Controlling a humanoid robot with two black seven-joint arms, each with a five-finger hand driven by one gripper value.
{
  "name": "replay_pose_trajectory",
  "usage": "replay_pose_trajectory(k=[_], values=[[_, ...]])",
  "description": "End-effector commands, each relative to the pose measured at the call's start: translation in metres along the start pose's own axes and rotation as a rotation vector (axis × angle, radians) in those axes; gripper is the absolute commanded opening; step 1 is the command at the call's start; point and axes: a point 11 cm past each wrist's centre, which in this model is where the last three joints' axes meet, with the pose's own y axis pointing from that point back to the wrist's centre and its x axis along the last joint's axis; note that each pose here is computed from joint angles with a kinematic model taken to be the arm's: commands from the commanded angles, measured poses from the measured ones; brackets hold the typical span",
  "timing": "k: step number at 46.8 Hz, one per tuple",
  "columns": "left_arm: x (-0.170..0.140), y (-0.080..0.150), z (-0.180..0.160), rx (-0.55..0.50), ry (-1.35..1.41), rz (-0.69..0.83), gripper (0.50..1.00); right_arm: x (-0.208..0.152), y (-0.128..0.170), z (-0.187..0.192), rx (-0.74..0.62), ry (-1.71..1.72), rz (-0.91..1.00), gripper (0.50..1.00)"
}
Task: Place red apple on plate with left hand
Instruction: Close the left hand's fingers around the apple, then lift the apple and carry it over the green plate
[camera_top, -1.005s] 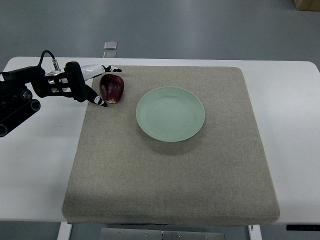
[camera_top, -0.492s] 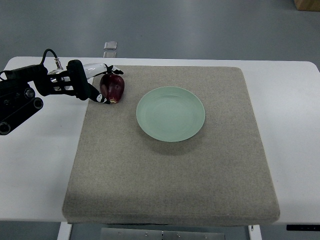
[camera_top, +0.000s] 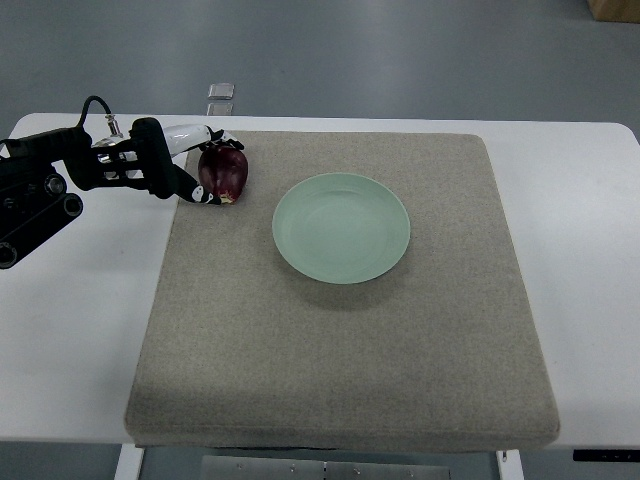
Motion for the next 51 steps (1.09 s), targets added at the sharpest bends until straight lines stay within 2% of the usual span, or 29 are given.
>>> replay_pose_trajectory(k=[1, 8, 11, 22, 32, 36, 38, 40, 43, 46, 49, 51], values=[[0.012, -0.001, 0.006, -0.014, -0.008, 0.014, 0.639, 0.000, 0.000, 0.000, 0.000, 0.000, 0.000, 0.928], [0.040, 0.004, 0.026, -0.062, -0.048, 0.045, 0.542, 0.000, 0.000, 0.000, 0.000, 0.000, 0.000, 0.930], [0.041, 0.005, 0.042, -0.109, -0.066, 0.044, 0.500, 0.000, 0.000, 0.000, 0.000, 0.000, 0.000, 0.930], [0.011, -0.005, 0.114, -0.303, -0.113, -0.034, 0.500, 0.000, 0.000, 0.000, 0.000, -0.001, 0.000, 0.928], [-0.026, -0.022, 0.135, -0.349, -0.102, -0.111, 0.500, 0.000, 0.000, 0.000, 0.000, 0.000, 0.000, 0.928], [-0.035, -0.026, 0.140, -0.357, -0.101, -0.129, 0.516, 0.000, 0.000, 0.000, 0.000, -0.001, 0.000, 0.928], [-0.038, -0.028, 0.139, -0.352, -0.097, -0.133, 0.555, 0.000, 0.000, 0.000, 0.000, 0.000, 0.000, 0.928], [-0.039, -0.029, 0.136, -0.344, -0.093, -0.134, 0.632, 0.000, 0.000, 0.000, 0.000, 0.000, 0.000, 0.928], [-0.041, -0.031, 0.133, -0.333, -0.089, -0.138, 0.705, 0.000, 0.000, 0.000, 0.000, 0.000, 0.000, 0.928], [-0.043, -0.032, 0.129, -0.323, -0.089, -0.142, 0.827, 0.000, 0.000, 0.000, 0.000, 0.000, 0.000, 0.928], [-0.045, -0.033, 0.126, -0.312, -0.090, -0.143, 0.891, 0.000, 0.000, 0.000, 0.000, 0.000, 0.000, 0.928], [-0.046, -0.033, 0.124, -0.308, -0.090, -0.146, 0.962, 0.000, 0.000, 0.000, 0.000, 0.000, 0.000, 0.930]])
